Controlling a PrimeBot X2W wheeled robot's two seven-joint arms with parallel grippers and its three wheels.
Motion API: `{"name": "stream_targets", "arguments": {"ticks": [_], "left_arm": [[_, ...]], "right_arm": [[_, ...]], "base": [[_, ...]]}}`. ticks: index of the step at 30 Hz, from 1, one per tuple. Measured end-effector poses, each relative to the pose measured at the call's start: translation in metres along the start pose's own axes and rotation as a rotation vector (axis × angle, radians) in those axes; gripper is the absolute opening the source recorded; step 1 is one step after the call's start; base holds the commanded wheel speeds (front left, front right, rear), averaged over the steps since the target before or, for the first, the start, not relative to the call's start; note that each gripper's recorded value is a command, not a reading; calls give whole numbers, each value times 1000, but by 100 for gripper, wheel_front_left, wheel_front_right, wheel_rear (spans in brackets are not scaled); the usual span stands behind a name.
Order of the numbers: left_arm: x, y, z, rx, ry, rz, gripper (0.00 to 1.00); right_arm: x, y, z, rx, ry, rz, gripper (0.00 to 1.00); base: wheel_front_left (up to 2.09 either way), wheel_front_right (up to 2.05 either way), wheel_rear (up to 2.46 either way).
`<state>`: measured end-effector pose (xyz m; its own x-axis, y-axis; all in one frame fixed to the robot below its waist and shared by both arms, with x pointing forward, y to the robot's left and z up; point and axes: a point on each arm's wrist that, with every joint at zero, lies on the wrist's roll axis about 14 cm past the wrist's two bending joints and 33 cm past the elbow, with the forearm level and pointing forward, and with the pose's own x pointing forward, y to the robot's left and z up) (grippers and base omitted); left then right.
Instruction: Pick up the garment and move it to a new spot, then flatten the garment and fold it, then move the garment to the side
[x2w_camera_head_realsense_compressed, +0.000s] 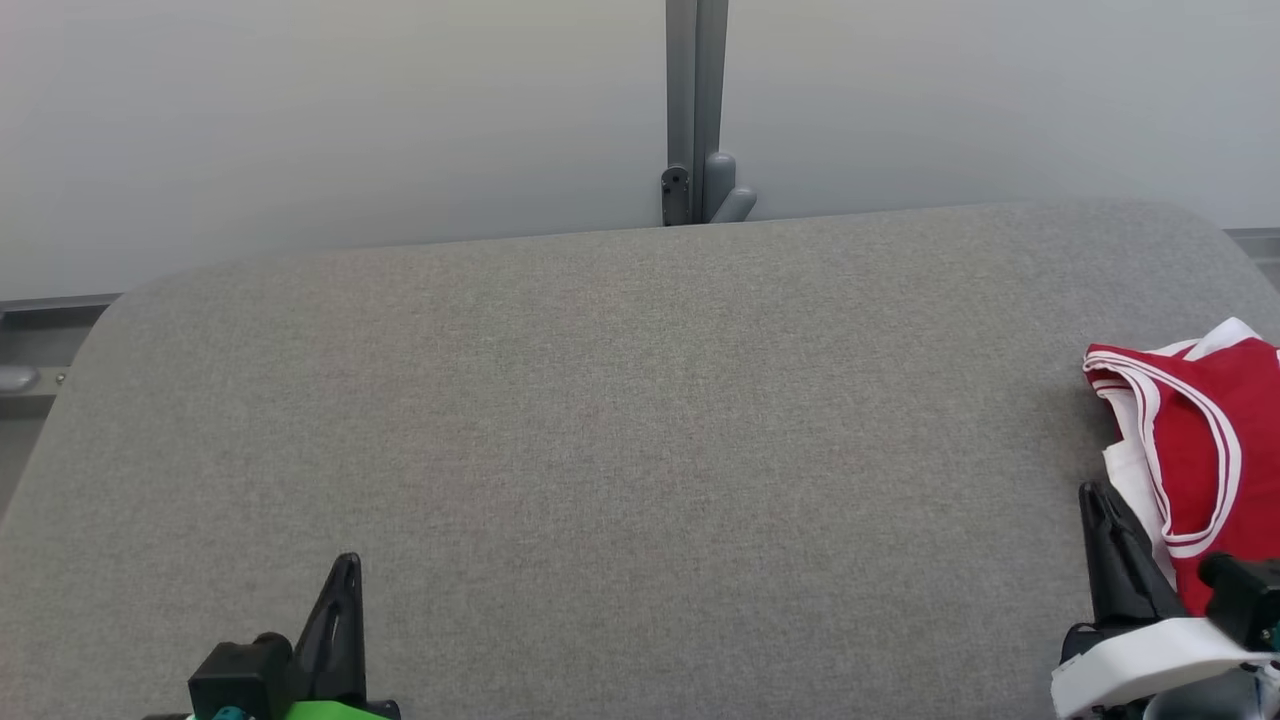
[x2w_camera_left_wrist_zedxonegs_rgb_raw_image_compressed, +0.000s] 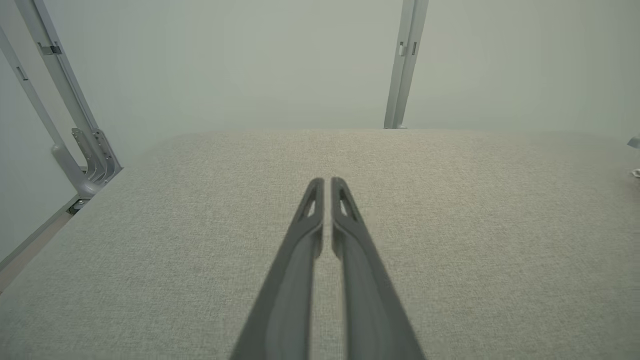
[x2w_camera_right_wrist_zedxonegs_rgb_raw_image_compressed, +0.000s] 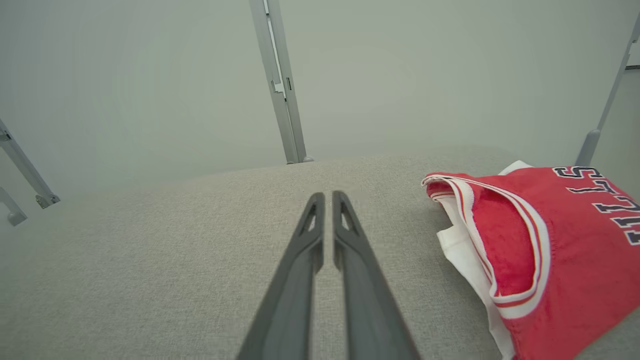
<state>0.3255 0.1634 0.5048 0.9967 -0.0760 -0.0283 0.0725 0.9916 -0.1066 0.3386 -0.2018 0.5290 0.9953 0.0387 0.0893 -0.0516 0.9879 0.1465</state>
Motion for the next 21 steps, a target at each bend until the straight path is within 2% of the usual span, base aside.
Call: {"name": "stream_targets", "arguments": {"ticks": [21], "left_arm": [[14, -21, -14, -386, 49, -36, 0]], "right_arm": [[0, -58, -20, 358, 120, -188, 0]], "base": [[0, 0, 0]]}}
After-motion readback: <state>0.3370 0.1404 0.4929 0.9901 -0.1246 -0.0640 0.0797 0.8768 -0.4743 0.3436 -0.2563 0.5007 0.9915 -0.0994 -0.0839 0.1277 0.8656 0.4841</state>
